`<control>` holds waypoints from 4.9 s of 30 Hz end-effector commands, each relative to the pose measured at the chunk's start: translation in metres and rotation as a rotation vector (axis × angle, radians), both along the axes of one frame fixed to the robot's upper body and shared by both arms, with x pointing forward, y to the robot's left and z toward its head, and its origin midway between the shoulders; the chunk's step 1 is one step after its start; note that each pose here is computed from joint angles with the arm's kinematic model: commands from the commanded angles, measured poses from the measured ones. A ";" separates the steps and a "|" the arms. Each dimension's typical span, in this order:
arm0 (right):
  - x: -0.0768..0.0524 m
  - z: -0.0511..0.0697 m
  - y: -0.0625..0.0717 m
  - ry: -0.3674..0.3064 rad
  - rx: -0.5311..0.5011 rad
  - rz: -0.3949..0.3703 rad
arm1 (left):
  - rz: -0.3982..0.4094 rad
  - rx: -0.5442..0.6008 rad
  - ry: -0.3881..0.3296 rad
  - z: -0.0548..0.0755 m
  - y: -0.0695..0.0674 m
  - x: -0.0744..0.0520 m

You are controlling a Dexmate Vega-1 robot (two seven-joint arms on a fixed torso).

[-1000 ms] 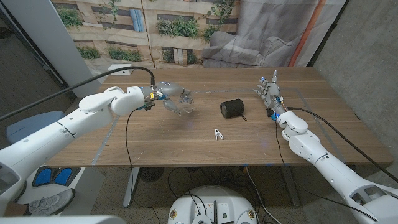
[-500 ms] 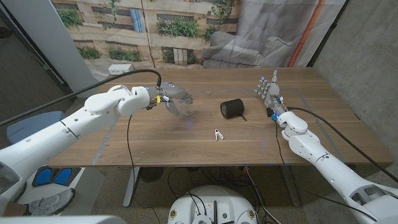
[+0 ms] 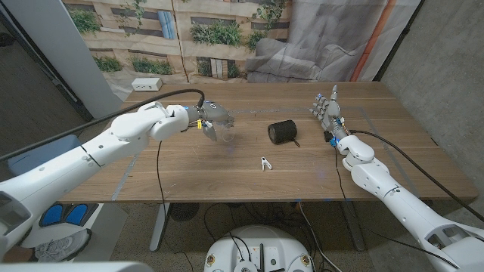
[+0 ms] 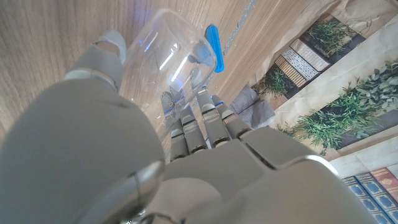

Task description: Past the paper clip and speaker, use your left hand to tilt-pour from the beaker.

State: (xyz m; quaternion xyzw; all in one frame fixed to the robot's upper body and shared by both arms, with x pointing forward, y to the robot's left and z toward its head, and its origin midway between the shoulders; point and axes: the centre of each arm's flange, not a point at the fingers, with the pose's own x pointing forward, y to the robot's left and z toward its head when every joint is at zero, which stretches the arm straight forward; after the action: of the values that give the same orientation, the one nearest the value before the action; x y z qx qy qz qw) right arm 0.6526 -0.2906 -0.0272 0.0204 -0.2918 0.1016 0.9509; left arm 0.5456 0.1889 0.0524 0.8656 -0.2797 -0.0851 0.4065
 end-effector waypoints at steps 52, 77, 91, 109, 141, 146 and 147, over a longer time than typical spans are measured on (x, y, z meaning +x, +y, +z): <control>0.000 0.000 0.000 0.000 0.000 0.000 | 0.234 0.369 -0.209 -0.017 -0.032 0.008; 0.000 0.000 0.000 0.000 0.000 0.000 | 0.200 0.321 -0.185 -0.018 -0.033 0.009; 0.000 0.000 0.000 0.000 0.000 0.000 | 0.120 0.106 -0.134 -0.007 -0.019 0.005; 0.000 0.000 0.000 0.000 0.000 0.000 | 0.025 -0.236 0.036 -0.007 -0.002 0.008; 0.000 0.000 0.000 0.000 0.000 0.000 | -0.099 -0.745 0.112 -0.029 0.031 0.020; 0.000 0.000 0.000 0.000 0.000 0.000 | -0.107 -0.812 0.104 -0.038 0.038 0.022; 0.000 0.000 0.000 0.000 0.000 0.000 | -0.110 -0.832 0.104 -0.040 0.039 0.023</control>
State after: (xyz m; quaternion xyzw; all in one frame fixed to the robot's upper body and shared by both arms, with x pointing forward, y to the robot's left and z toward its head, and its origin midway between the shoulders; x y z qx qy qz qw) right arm 0.6525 -0.2904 -0.0271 0.0206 -0.2919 0.1016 0.9508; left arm 0.5629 0.2116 0.0302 0.6677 -0.3135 -0.0502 0.6734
